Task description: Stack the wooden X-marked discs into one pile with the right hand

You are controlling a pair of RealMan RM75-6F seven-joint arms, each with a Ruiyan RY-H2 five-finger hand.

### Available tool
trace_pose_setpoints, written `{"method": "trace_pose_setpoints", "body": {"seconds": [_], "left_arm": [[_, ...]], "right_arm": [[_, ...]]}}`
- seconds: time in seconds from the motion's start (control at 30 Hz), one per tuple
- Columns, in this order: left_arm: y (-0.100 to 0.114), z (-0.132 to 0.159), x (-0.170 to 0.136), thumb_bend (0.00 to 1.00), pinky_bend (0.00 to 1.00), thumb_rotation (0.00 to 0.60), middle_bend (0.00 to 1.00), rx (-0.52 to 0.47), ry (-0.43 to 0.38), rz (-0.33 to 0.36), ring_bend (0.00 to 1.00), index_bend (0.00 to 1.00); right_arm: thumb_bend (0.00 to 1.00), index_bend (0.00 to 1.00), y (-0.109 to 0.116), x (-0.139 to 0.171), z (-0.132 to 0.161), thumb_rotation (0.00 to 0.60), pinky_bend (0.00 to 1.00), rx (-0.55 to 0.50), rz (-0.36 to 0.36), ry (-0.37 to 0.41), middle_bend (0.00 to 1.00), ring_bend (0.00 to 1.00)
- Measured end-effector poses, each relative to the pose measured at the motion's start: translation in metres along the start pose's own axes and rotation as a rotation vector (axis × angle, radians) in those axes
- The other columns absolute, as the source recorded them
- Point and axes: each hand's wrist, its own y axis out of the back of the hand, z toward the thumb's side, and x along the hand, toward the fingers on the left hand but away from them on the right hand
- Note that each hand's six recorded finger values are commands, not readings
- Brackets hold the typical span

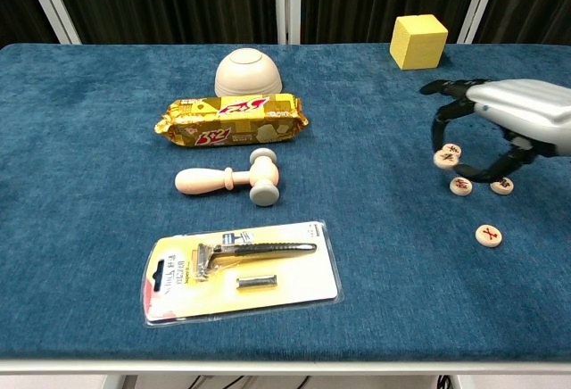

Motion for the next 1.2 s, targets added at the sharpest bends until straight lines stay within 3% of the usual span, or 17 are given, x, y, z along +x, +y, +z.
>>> {"method": "trace_pose_setpoints", "body": {"seconds": [0.4, 1.2], "left_arm": [[-0.003, 0.001, 0.001, 0.14, 0.00, 0.600, 0.00, 0.008, 0.001, -0.009, 0.00, 0.08], [0.001, 0.000, 0.000, 0.14, 0.00, 0.600, 0.00, -0.002, 0.001, 0.003, 0.00, 0.08]], "right_arm": [[0.31, 0.55, -0.011, 0.014, -0.022, 0.600, 0.00, 0.016, 0.027, -0.041, 0.00, 0.00], [0.31, 0.48, -0.023, 0.002, -0.016, 0.600, 0.00, 0.017, 0.048, -0.040, 0.00, 0.00]]}}
